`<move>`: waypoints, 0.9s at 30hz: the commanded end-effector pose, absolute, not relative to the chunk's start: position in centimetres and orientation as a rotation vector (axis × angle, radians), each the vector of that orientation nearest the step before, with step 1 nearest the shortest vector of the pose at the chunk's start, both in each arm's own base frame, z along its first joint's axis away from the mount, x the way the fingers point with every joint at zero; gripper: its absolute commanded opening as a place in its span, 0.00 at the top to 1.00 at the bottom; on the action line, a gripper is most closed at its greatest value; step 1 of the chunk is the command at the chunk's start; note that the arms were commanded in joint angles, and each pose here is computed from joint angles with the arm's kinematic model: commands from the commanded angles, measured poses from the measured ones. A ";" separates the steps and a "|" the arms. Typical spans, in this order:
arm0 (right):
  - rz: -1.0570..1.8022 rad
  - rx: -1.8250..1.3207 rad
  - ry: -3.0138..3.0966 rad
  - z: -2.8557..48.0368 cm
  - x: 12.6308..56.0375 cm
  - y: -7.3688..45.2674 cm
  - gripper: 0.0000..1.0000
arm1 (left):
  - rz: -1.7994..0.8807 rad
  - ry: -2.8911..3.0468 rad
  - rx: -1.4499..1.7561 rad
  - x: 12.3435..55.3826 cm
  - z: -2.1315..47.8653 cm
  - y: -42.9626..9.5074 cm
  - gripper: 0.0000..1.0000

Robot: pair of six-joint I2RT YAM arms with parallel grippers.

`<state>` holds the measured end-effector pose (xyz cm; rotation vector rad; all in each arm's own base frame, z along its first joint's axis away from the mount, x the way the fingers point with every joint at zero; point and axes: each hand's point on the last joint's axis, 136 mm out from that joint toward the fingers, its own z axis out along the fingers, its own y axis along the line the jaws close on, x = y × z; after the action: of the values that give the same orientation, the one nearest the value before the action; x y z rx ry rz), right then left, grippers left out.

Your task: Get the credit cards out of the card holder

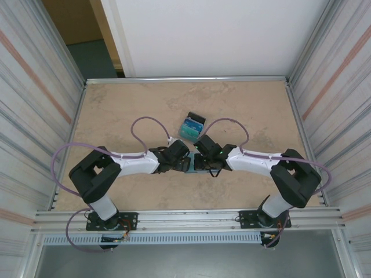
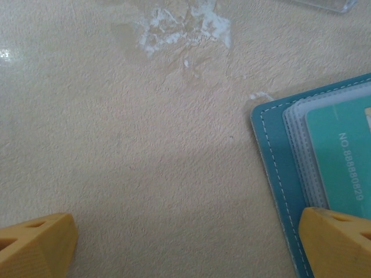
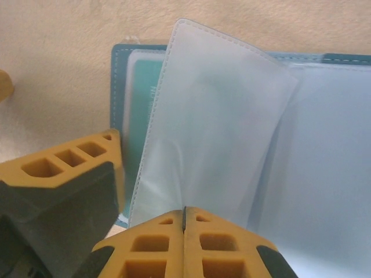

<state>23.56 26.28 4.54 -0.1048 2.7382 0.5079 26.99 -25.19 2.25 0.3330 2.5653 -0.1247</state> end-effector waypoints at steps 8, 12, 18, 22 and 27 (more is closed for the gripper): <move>0.361 0.111 2.668 5.3 23.8 21.5 0.75 | -0.088 2.605 0.330 26.8 1.9 -24.7 0.01; 0.329 0.154 2.629 6.2 23.8 20.0 0.72 | -0.081 2.597 0.339 27.0 2.3 -25.0 0.02; 0.303 0.211 2.587 7.4 24.0 17.9 0.67 | -0.049 2.574 0.381 27.5 3.2 -26.1 0.01; 0.310 0.236 2.566 8.0 24.2 16.8 0.66 | -0.050 2.541 0.425 27.9 4.4 -27.6 0.01; 0.295 0.267 2.536 8.8 24.2 15.4 0.64 | -0.085 2.515 0.481 27.8 5.4 -29.6 0.01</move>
<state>24.43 17.05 8.55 0.2402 2.5508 0.3533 27.66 -28.98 4.73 0.4306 2.5356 -0.1161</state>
